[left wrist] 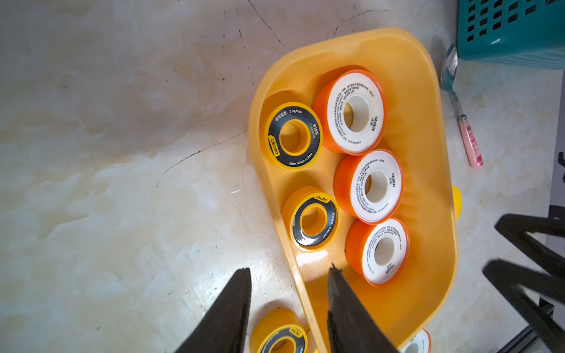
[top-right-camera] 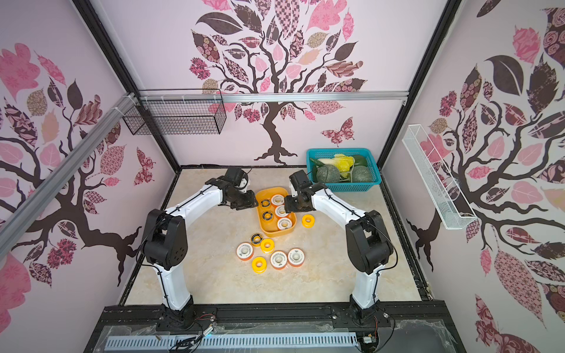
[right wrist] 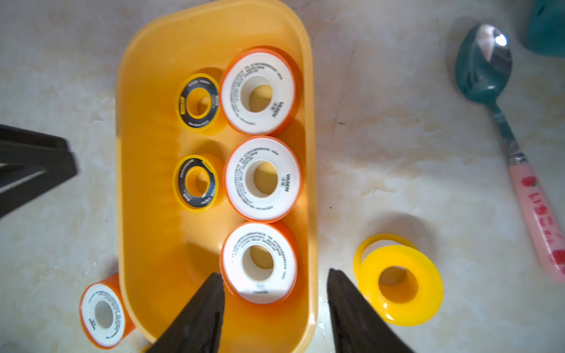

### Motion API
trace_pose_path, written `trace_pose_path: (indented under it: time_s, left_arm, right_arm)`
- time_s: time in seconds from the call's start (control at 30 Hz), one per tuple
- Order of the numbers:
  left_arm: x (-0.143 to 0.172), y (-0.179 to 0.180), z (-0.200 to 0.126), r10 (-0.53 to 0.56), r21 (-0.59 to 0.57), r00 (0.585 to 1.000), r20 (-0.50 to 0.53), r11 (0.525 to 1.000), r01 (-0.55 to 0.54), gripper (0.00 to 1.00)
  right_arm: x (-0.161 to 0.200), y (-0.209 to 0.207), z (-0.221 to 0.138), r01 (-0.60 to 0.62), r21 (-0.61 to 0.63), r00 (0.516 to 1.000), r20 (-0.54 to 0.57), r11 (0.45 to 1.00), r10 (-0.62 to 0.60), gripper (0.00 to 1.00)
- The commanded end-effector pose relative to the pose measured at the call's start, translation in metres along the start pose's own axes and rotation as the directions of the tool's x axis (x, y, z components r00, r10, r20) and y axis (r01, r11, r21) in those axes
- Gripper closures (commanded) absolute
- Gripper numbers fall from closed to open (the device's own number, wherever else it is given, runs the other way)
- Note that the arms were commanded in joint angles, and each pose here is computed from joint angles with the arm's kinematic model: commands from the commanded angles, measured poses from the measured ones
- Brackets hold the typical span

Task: Put the sealing tape into the storage box
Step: Place the sealing tape in the storage box, then move the storage box to the center of the board.

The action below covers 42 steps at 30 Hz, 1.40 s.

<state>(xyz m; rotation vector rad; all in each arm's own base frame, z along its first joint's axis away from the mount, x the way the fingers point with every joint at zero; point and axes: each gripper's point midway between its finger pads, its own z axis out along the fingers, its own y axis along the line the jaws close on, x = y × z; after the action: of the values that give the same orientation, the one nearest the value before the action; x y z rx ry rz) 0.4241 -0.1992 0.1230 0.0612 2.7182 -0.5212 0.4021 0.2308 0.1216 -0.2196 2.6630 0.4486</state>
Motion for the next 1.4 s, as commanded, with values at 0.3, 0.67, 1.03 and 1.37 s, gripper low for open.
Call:
trace_pose_path:
  time_s: [0.3,0.67,1.03,1.37]
  left_arm:
    - [0.036,0.001,-0.058,0.120,-0.102,0.992,0.046,0.988,-0.114,0.53]
    - [0.081,0.013,-0.051,0.083,-0.070,0.996,-0.022,0.994,-0.085,0.53]
    - [0.093,0.012,-0.041,0.079,-0.052,0.995,-0.057,0.995,-0.082,0.53]
    - [0.107,0.003,-0.027,0.108,-0.039,0.989,-0.105,0.993,-0.113,0.49]
  right_arm:
    - [-0.028,-0.020,0.015,-0.008,0.017,1.000,0.008,1.000,0.008,0.60]
    - [-0.040,-0.023,0.049,-0.001,0.018,0.999,-0.040,1.000,0.002,0.65]
    - [-0.043,-0.033,0.058,-0.067,0.060,0.997,-0.038,0.996,0.069,0.85]
    - [-0.030,-0.050,0.044,-0.176,0.096,0.984,-0.009,0.980,0.177,0.87]
